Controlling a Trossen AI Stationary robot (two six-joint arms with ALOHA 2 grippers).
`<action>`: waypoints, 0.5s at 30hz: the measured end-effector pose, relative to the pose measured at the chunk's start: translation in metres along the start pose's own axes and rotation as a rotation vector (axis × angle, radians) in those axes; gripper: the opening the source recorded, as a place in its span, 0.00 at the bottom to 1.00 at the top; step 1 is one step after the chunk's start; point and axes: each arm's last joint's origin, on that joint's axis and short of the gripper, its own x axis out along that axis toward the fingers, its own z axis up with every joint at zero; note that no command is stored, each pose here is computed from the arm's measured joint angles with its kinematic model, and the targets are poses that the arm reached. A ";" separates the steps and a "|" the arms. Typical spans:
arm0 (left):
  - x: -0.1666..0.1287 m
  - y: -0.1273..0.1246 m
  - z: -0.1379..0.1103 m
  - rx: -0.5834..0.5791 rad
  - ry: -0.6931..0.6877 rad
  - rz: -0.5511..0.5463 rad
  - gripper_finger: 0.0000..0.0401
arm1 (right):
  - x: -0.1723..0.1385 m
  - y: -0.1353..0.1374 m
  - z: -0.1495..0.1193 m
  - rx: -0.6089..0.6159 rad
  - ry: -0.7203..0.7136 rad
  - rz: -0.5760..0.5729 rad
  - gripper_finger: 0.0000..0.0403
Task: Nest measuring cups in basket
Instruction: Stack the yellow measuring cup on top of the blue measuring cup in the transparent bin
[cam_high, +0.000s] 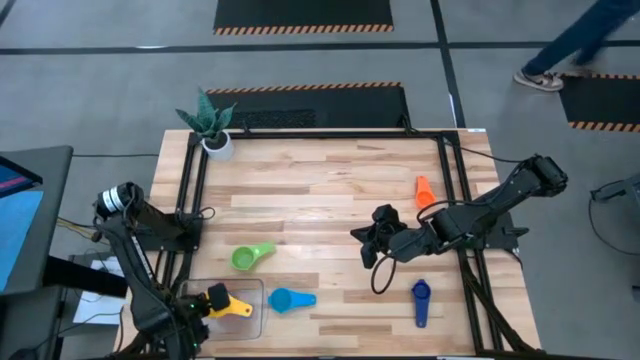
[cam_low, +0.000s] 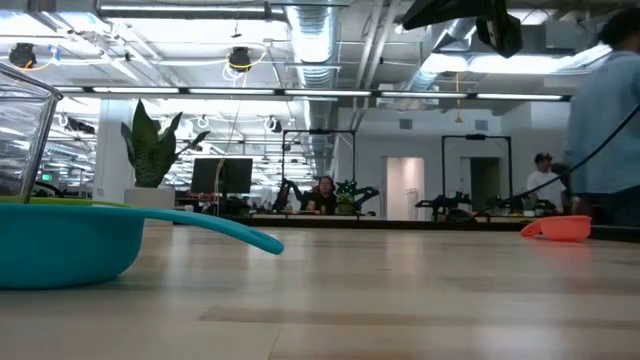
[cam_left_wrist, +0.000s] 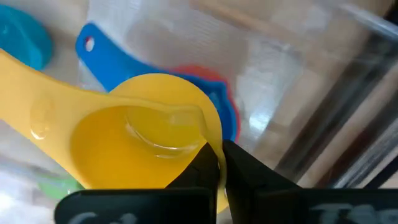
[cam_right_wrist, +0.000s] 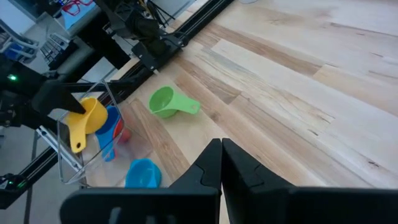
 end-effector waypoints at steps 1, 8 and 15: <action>0.000 0.000 -0.002 -0.012 0.017 0.006 0.00 | 0.000 0.000 0.000 0.000 0.000 0.000 0.06; 0.000 -0.003 -0.002 0.052 0.017 -0.001 0.01 | 0.000 0.000 0.000 0.000 0.000 0.002 0.06; 0.000 -0.002 -0.001 0.059 0.015 0.001 0.02 | 0.000 0.000 -0.001 -0.005 0.002 0.002 0.06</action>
